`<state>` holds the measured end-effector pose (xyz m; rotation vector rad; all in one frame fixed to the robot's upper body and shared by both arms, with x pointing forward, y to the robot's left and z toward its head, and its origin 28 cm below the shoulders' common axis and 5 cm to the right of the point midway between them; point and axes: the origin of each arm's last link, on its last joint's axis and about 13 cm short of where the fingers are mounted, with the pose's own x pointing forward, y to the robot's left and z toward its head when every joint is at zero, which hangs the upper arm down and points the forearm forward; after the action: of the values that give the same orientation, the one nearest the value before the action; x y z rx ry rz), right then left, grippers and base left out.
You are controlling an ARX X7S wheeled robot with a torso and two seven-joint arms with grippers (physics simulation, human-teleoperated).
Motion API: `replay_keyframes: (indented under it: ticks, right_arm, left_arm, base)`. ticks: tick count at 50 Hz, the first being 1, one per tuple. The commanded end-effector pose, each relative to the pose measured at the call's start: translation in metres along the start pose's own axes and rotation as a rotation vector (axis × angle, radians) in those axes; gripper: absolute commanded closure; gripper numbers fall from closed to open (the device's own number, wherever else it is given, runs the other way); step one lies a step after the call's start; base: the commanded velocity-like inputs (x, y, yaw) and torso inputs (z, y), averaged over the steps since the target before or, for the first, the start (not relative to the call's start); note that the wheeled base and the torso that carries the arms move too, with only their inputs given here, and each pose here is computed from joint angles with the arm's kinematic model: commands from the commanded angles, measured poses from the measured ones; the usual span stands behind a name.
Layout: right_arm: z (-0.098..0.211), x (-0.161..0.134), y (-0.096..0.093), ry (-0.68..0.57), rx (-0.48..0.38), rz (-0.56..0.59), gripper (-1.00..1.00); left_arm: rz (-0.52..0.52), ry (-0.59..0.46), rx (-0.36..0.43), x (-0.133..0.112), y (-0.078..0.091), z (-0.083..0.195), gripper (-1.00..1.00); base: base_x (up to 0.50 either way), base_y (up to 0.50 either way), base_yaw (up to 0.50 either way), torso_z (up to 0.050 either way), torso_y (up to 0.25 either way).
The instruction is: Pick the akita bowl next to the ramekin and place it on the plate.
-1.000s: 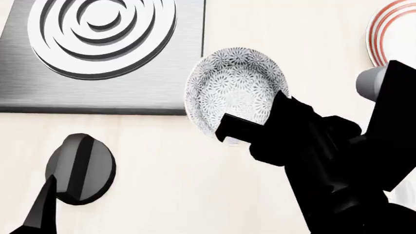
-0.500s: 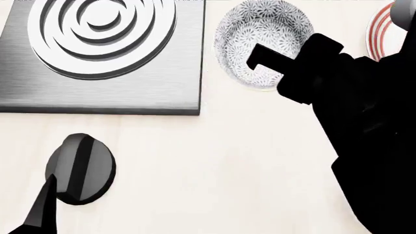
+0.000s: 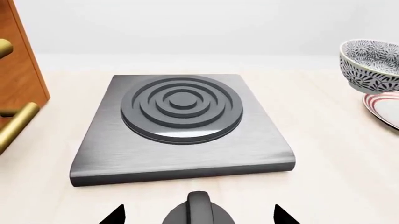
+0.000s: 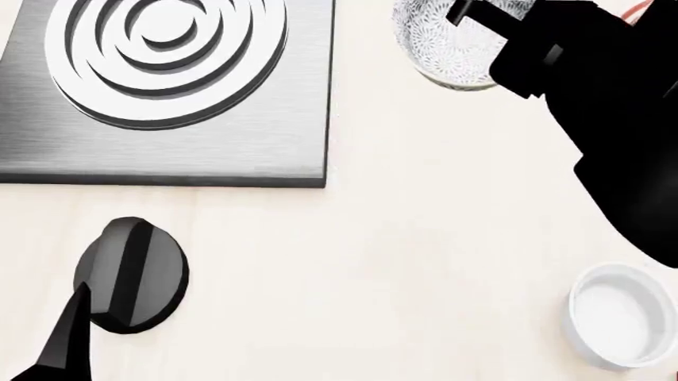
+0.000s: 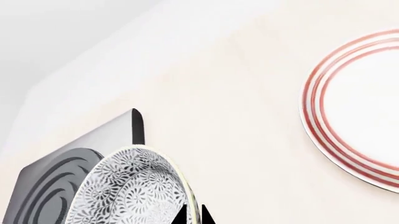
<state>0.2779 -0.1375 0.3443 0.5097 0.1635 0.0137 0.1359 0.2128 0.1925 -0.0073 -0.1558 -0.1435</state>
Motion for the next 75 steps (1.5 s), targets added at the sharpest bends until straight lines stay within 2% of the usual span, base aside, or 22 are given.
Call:
replay_keyframes:
  ticks: [1, 42, 48, 50, 51, 55, 62, 75]
  right_arm:
    - [0.019, 0.010, -0.001, -0.006, 0.025, -0.030, 1.00]
    - [0.054, 0.016, -0.027, -0.086, 0.127, -0.126, 1.00]
    - [0.058, 0.024, -0.034, -0.091, 0.167, -0.139, 1.00]
    - [0.061, 0.025, -0.035, -0.099, 0.193, -0.100, 1.00]
    - [0.063, 0.028, -0.039, -0.099, 0.200, -0.135, 1.00]
    - [0.066, 0.032, -0.047, -0.104, 0.224, -0.157, 1.00]
    - [0.071, 0.034, -0.058, -0.108, 0.249, -0.165, 1.00]
    - [0.078, 0.043, -0.078, -0.107, 0.263, -0.246, 1.00]
  left_arm:
    - [0.002, 0.000, 0.001, 0.000, 0.000, 0.000, -1.00]
    - [0.012, 0.002, 0.004, 0.000, 0.002, -0.001, -1.00]
    - [0.003, 0.002, 0.004, -0.002, 0.000, 0.000, -1.00]
    - [0.004, 0.002, 0.005, -0.001, 0.000, -0.001, -1.00]
    - [0.006, 0.007, 0.009, 0.000, 0.001, -0.002, -1.00]
    - [0.012, 0.007, 0.005, 0.000, 0.001, -0.002, -1.00]
    - [0.012, 0.002, 0.004, -0.002, 0.002, -0.001, -1.00]
    - [0.014, 0.002, 0.007, -0.001, 0.003, 0.000, -1.00]
  base:
    - [0.00, 0.00, 0.00, 0.000, 0.000]
    - [0.00, 0.00, 0.00, 0.000, 0.000]
    - [0.00, 0.00, 0.00, 0.000, 0.002]
    - [0.00, 0.00, 0.00, 0.000, 0.000]
    - [0.00, 0.00, 0.00, 0.000, 0.000]
    - [0.00, 0.00, 0.00, 0.000, 0.000]
    - [0.00, 0.00, 0.00, 0.000, 0.000]
    - [0.00, 0.00, 0.00, 0.000, 0.001]
